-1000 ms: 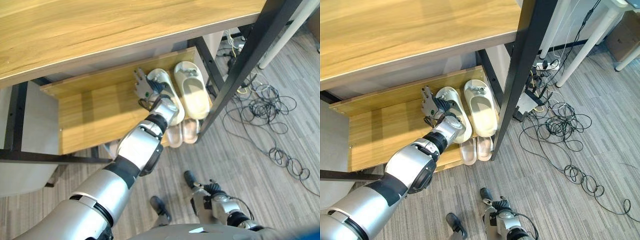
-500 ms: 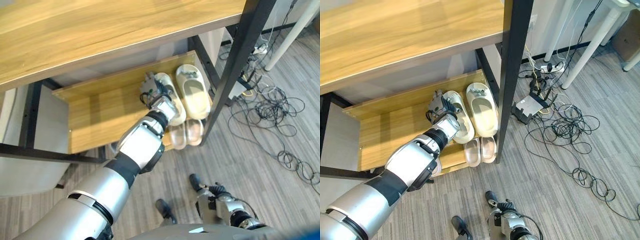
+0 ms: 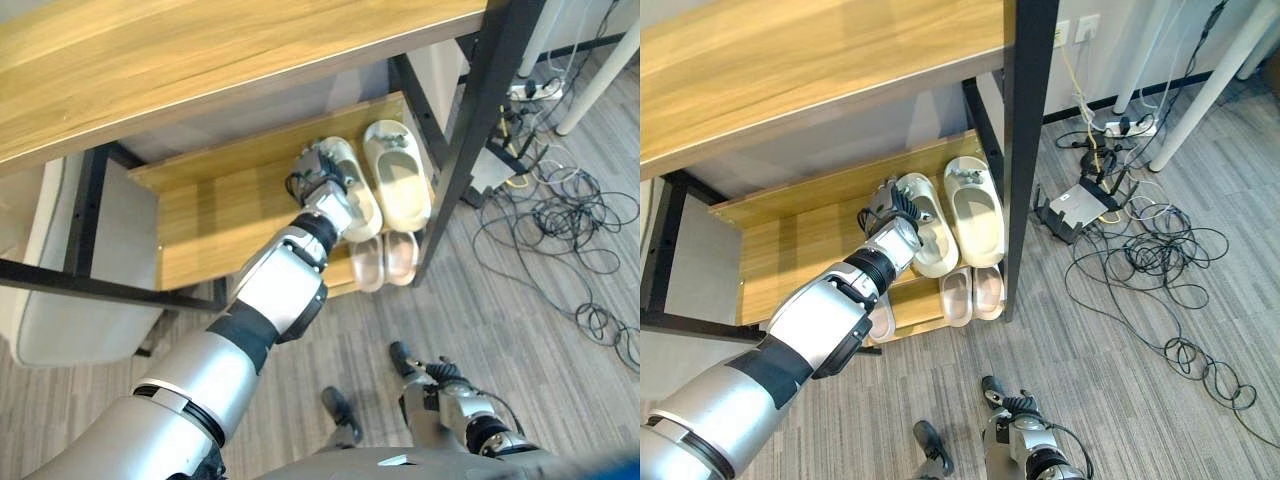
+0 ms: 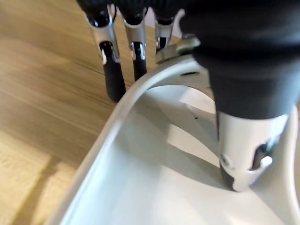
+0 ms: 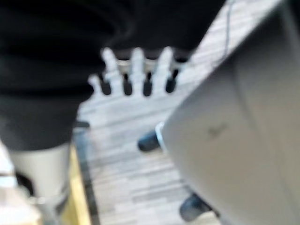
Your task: Arrange the slippers neatly on the shoe rack.
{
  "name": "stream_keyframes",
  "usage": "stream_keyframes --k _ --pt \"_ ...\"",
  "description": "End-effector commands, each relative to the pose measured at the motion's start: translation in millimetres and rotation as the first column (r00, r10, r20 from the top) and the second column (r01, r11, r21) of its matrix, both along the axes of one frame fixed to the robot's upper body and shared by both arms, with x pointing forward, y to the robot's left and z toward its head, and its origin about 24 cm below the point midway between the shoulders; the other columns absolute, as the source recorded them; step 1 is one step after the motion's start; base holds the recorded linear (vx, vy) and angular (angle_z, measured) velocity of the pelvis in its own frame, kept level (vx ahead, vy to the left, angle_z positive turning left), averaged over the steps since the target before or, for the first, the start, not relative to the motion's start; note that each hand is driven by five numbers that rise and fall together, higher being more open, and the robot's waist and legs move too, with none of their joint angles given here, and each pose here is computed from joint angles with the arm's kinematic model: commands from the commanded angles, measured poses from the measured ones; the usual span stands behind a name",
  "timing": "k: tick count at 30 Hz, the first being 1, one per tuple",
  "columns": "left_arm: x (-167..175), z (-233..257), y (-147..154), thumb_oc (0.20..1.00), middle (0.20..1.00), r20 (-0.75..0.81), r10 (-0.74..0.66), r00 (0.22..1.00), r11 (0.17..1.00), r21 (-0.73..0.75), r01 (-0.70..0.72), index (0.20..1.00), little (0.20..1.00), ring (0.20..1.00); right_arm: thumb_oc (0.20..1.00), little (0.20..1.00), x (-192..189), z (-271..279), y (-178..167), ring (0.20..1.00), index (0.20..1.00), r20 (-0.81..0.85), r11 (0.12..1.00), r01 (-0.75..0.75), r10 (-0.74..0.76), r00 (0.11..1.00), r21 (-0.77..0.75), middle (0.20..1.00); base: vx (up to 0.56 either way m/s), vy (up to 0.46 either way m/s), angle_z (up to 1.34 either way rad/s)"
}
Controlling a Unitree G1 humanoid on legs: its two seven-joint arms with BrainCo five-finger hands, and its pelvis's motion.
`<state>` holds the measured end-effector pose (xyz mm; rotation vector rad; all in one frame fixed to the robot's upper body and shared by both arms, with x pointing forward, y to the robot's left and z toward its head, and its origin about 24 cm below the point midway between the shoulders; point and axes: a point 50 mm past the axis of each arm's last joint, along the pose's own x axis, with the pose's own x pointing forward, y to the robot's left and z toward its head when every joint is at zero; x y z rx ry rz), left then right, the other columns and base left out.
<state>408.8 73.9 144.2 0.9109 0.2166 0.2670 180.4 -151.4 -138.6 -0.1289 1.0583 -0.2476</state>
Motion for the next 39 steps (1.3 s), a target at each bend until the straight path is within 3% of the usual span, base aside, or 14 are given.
stream_keyframes --k 1,8,35,39 --pt "-13.0 -41.4 10.9 1.000 1.000 -0.290 0.028 0.956 0.997 -0.057 -0.046 1.000 1.000 1.000 1.000 1.000 -20.9 -9.9 22.4 1.000 1.000 -0.077 0.998 0.038 -0.034 0.996 0.057 1.000 0.00 0.000 0.00" --pt "-3.7 -18.5 7.8 1.000 1.000 -0.247 -0.095 0.964 0.993 -0.093 0.074 1.000 1.000 1.000 1.000 1.000 -10.2 -4.4 23.5 1.000 1.000 -0.056 0.995 0.086 -0.083 0.995 0.059 1.000 -0.02 0.010 0.07" --pt "-25.6 -20.3 60.0 1.000 1.000 -0.211 -0.206 0.956 0.977 -0.106 0.187 1.000 1.000 1.000 1.000 1.000 -9.4 -4.3 28.8 1.000 1.000 -0.073 0.990 0.104 -0.098 0.993 0.093 1.000 0.00 0.000 0.01" --pt "-28.8 -20.3 62.3 1.000 1.000 -0.087 -0.185 0.979 0.972 -0.162 0.170 1.000 1.000 1.000 1.000 1.000 -13.3 -6.3 29.6 1.000 1.000 -0.084 0.989 0.115 -0.107 0.991 0.091 1.000 0.00 0.000 0.01"
